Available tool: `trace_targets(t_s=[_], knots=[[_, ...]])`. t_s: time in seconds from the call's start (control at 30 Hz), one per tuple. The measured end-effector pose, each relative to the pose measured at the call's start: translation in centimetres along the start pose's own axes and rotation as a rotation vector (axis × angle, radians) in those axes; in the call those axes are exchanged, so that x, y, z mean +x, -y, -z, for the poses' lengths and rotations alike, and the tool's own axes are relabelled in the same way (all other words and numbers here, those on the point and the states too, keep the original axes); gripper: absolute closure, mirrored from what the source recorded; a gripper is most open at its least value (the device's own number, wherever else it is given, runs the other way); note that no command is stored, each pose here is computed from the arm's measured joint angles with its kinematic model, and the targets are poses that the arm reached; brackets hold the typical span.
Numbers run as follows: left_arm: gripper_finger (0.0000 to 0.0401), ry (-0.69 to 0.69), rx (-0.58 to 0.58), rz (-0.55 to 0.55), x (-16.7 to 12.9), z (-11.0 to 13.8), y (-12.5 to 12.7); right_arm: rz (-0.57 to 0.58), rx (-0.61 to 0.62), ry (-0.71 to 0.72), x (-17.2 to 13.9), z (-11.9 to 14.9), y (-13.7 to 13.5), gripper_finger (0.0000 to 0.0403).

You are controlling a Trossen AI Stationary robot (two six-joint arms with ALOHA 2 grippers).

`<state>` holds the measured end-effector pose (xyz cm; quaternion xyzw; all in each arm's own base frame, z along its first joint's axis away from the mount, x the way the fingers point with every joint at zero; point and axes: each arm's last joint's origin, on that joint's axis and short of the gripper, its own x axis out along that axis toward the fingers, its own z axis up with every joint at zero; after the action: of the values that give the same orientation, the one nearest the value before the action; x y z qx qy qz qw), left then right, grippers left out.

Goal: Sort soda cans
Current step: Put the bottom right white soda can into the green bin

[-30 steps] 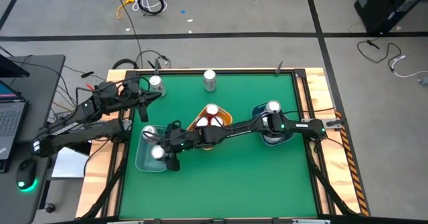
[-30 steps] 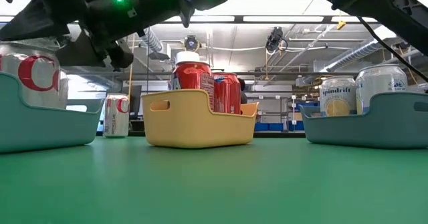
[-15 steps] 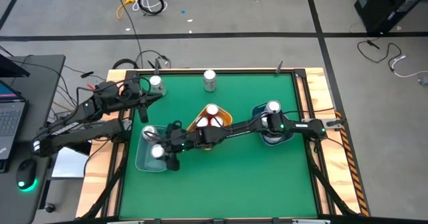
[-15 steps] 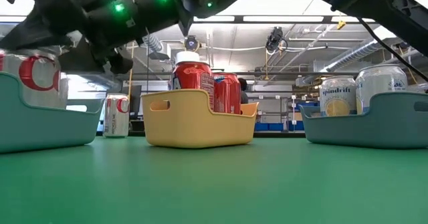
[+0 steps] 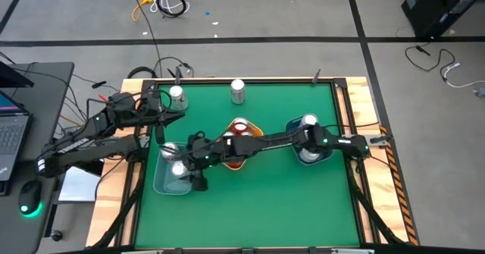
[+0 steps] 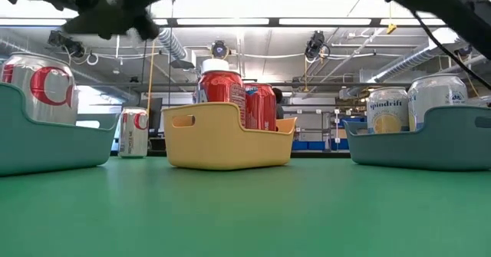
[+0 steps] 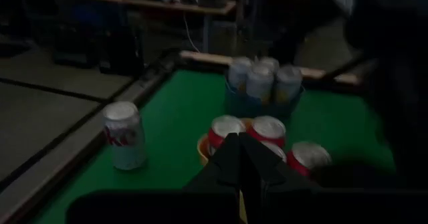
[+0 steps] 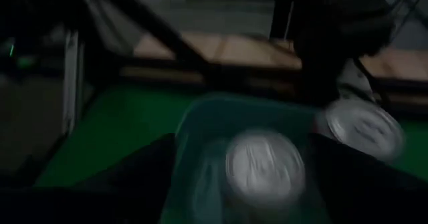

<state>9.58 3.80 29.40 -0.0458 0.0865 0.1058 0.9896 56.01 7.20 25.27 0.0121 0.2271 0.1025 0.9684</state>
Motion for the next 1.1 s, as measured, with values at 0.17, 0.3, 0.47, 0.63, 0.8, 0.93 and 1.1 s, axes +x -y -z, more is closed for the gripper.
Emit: trace_targets(t_s=[0.17,0.3,0.47,0.63,0.8,0.93,1.1], knots=[[0.0401,-0.040,0.030,0.030,-0.5,-0.7,0.7,0.010,-0.072,-0.224,-4.3,-1.0,-0.1,0.0209],[0.0401,-0.075,0.041,0.048,-1.0,-1.2,1.2,0.044,-0.139,-0.436,-5.5,0.5,-0.1,0.0364],[0.0401,-0.136,0.057,0.078,-0.7,-1.7,1.9,0.072,-0.147,-0.570,-6.0,1.9,-0.1,0.0390],[0.0401,-0.230,0.079,0.122,0.7,-1.7,2.8,0.051,-0.173,-0.587,-5.9,3.0,-1.2,0.0400],[0.0401,-0.369,0.096,0.155,2.4,-1.9,4.1,0.035,-0.193,-0.505,-8.7,2.3,-2.8,0.0402],[0.0401,-0.439,0.099,0.192,3.3,-2.7,5.6,0.041,-0.168,-0.415,-11.7,3.7,-3.2,0.0403],[0.0401,-0.565,0.073,0.226,4.3,-3.5,7.6,0.075,-0.106,-0.271,-15.7,7.5,-3.4,0.0403]])
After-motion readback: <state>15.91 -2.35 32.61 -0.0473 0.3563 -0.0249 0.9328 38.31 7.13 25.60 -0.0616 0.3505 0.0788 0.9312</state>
